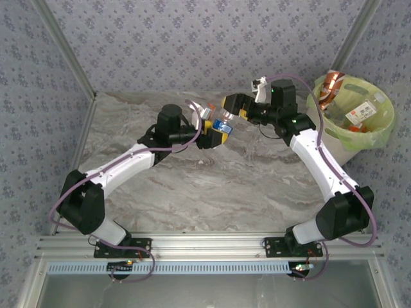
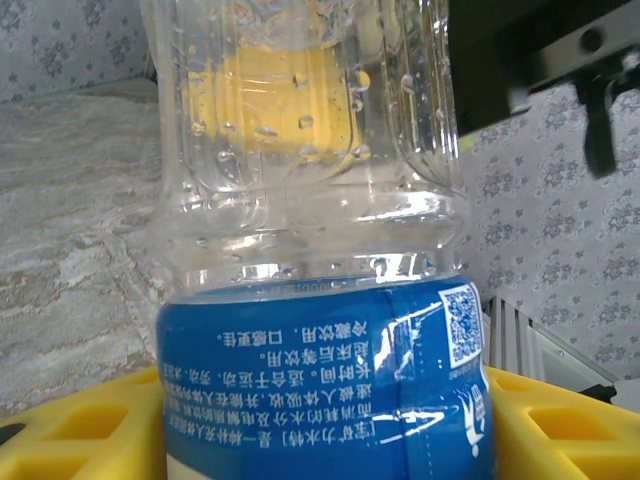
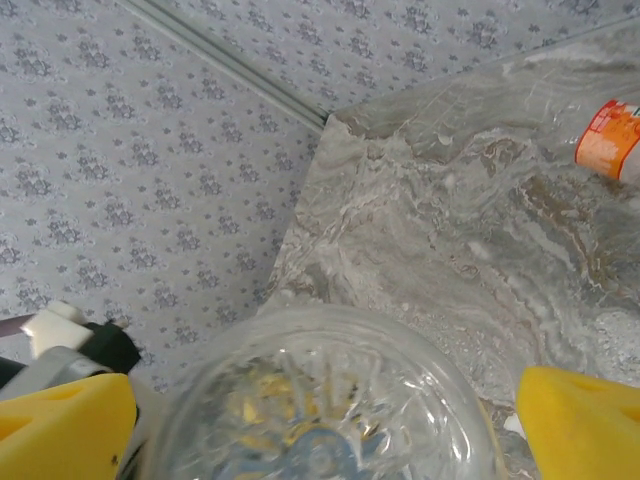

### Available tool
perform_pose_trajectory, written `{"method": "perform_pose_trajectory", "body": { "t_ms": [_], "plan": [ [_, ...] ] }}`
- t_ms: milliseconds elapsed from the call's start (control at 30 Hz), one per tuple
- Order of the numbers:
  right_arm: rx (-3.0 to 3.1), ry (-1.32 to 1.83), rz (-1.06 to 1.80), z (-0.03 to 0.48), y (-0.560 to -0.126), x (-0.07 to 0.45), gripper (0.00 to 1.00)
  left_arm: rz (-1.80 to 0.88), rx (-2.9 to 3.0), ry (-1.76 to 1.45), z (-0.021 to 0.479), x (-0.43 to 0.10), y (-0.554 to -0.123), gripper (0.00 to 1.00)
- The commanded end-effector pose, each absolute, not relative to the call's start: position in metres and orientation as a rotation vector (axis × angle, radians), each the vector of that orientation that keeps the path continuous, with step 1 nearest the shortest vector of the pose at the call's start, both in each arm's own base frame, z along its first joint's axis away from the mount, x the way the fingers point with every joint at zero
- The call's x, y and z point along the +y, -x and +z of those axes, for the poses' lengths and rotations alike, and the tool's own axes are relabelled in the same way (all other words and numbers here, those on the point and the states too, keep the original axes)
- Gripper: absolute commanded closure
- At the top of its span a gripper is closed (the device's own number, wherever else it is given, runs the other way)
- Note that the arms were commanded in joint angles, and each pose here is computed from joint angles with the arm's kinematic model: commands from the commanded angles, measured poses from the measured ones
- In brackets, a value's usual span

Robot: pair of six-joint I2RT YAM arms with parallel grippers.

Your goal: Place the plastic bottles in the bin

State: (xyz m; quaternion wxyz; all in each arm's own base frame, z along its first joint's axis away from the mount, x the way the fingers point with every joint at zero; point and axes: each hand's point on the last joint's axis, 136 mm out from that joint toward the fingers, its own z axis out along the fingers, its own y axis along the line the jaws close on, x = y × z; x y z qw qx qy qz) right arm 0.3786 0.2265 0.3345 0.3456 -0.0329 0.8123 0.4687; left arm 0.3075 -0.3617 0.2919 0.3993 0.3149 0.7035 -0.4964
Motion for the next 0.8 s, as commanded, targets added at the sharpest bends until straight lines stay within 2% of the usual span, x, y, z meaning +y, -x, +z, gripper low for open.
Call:
{"method": "perform_pose_trajectory", "body": {
  "t_ms": [0, 167, 300, 400, 500, 533, 633, 700, 767],
  "plan": [
    [2.085, 0.137, 1.247, 0.349, -0.374, 0.234, 0.04, -1.259, 1.673, -0.796, 0.324, -0.369, -0.314, 1.0],
    [2.09, 0.137, 1.249, 0.347, -0.374, 0.234, 0.29, -1.251, 1.678, -0.806, 0.324, -0.373, -0.314, 1.0],
    [2.079, 0.16, 1.272, 0.353, -0.37, 0.236, 0.4, -1.231, 1.702, -0.804, 0.322, -0.375, -0.316, 0.94],
    [2.058, 0.188, 1.231, 0.356, -0.37, 0.233, 0.46, -1.225, 1.708, -0.8, 0.321, -0.374, -0.317, 0.73],
    [2.049, 0.154, 1.171, 0.359, -0.373, 0.22, 0.48, -1.228, 1.717, -0.791, 0.321, -0.373, -0.317, 0.37],
    [2.041, 0.134, 1.128, 0.363, -0.374, 0.211, 0.48, -1.229, 1.718, -0.787, 0.322, -0.372, -0.316, 0.28],
    [1.998, 0.021, 0.944, 0.376, -0.377, 0.163, 0.48, -1.213, 1.697, -0.769, 0.326, -0.364, -0.311, 0.14],
    [1.945, -0.074, 0.818, 0.386, -0.376, 0.122, 0.47, -1.17, 1.693, -0.728, 0.325, -0.355, -0.311, 0.01],
    [1.871, -0.204, 0.696, 0.401, -0.372, 0.073, 0.48, -1.106, 1.703, -0.683, 0.319, -0.343, -0.314, 0.0]
  ]
}}
